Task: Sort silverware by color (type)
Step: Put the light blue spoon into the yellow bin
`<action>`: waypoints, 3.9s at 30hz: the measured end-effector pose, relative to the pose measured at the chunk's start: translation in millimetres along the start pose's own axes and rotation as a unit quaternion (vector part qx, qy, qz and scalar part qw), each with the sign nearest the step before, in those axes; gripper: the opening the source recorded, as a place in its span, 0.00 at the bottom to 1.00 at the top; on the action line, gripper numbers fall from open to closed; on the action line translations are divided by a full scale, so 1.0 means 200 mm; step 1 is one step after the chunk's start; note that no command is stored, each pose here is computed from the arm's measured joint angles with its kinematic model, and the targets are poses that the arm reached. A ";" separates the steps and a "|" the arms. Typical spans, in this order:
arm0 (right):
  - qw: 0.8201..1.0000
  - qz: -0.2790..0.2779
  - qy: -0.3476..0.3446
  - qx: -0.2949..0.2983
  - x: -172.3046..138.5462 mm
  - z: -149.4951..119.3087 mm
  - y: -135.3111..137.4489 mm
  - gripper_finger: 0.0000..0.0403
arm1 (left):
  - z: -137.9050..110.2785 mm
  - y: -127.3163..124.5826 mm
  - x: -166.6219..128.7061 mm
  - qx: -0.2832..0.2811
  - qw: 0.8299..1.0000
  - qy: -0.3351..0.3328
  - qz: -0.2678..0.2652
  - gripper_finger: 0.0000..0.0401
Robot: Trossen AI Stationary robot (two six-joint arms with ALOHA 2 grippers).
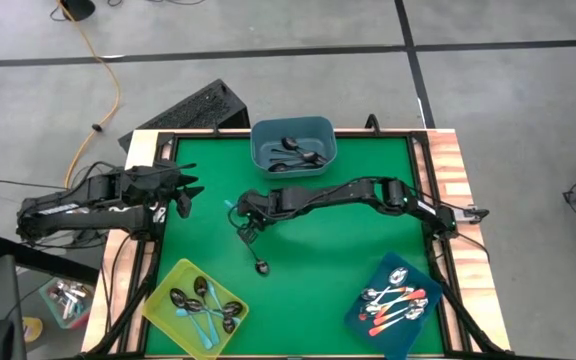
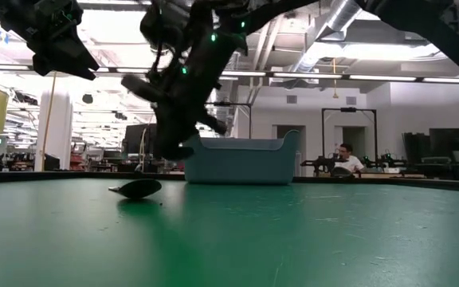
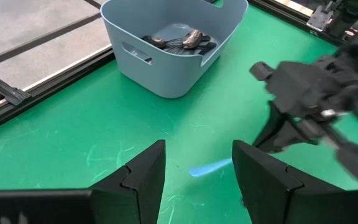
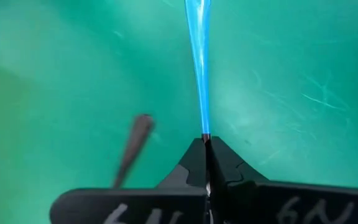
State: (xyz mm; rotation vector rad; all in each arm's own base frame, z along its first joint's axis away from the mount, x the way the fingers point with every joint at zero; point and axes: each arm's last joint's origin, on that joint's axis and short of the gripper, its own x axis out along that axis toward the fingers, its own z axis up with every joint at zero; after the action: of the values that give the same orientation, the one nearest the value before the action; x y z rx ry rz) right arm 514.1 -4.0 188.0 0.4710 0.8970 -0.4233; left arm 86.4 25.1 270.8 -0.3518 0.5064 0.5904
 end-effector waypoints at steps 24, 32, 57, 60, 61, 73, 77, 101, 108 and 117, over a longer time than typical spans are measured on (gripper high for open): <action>0.986 0.078 -0.145 -0.035 -0.21 -0.01 0.39 0.01 | 0.00 -0.01 0.00 0.015 0.999 0.012 -0.029 0.42; 0.974 0.127 -0.185 -0.040 -0.26 -0.05 0.52 0.01 | -0.01 -0.01 0.00 0.024 0.999 0.017 -0.041 0.42; 0.938 0.232 -0.255 -0.046 -0.24 -0.27 0.82 0.01 | -0.01 -0.02 0.00 0.025 0.998 0.021 -0.053 0.42; 0.938 0.231 -0.255 -0.036 -0.25 -0.29 0.83 0.01 | -0.01 -0.02 0.00 0.025 0.998 0.022 -0.053 0.42; 0.938 0.233 -0.254 -0.034 -0.25 -0.30 0.84 0.01 | -0.01 -0.02 0.00 0.025 0.998 0.022 -0.053 0.42; 0.930 0.232 -0.285 0.002 -0.31 -0.37 0.92 0.01 | -0.01 -0.02 0.00 0.024 0.998 0.021 -0.053 0.42; 0.919 0.249 -0.304 0.015 -0.33 -0.35 0.93 0.01 | -0.01 -0.01 0.00 0.024 0.998 0.021 -0.053 0.42; 0.912 0.283 -0.292 0.055 -0.15 -0.42 1.03 0.01 | -0.01 -0.01 0.00 0.024 0.998 0.022 -0.053 0.42; 0.926 0.264 -0.265 0.043 -0.12 -0.45 1.02 0.01 | -0.01 -0.01 0.00 0.023 0.998 0.022 -0.053 0.42; 0.939 0.249 -0.235 0.034 -0.10 -0.51 1.03 0.01 | -0.01 -0.01 0.00 0.025 0.998 0.021 -0.052 0.42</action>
State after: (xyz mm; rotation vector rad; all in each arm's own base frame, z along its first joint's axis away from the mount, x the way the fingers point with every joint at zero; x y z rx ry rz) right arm 547.3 223.7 192.3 0.6077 0.2805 -0.0878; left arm 87.5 22.0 270.2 -0.3414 0.5398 0.4686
